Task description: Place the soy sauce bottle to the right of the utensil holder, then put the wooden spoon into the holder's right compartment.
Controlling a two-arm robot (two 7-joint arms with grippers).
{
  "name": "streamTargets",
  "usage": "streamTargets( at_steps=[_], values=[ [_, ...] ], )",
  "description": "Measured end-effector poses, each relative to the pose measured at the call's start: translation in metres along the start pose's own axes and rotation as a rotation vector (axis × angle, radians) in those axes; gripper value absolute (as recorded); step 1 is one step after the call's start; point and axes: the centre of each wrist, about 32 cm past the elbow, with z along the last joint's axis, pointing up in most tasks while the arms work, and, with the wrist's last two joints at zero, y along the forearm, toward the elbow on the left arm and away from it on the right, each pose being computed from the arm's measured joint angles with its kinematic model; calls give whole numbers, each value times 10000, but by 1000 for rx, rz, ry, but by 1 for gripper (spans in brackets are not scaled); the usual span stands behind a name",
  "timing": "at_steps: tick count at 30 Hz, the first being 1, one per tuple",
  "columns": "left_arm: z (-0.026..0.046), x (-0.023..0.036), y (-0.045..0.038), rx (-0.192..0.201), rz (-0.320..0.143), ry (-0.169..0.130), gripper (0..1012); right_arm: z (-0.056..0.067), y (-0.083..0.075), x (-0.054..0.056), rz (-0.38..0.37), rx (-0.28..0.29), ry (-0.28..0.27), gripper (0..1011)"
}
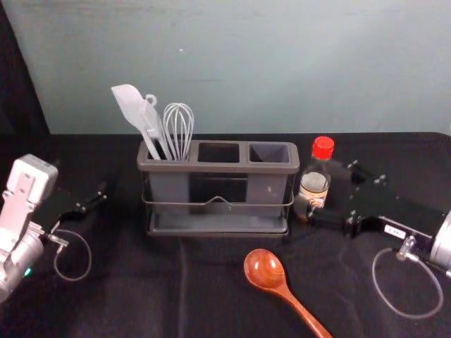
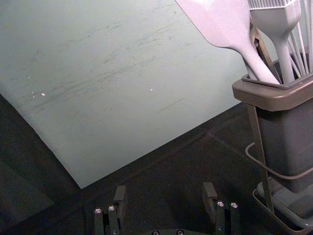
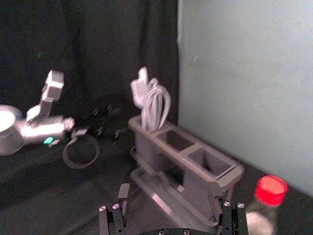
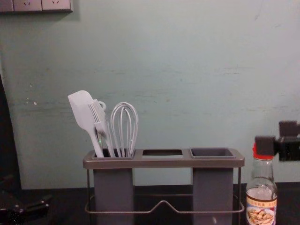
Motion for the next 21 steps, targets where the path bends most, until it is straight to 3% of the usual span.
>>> streamTargets(
  at_steps=[2, 3, 6, 7, 13, 21],
  values=[
    [0, 0, 0, 0, 0, 0, 1012, 56, 8, -10, 19, -42, 9, 1004],
    [0, 0, 0, 0, 0, 0, 1012, 110, 17, -12, 34, -93, 22, 1004],
    [0, 0, 0, 0, 0, 0, 1011, 180, 46, -4, 54, -178, 54, 1004],
    [0, 0, 0, 0, 0, 0, 1012, 225, 76, 5, 67, -230, 80, 1004],
    [0, 0, 0, 0, 0, 0, 1012, 359, 259, 50, 91, -403, 163, 1004],
    [0, 0, 0, 0, 0, 0, 1011, 382, 625, 11, 103, -576, 132, 1004]
  ],
)
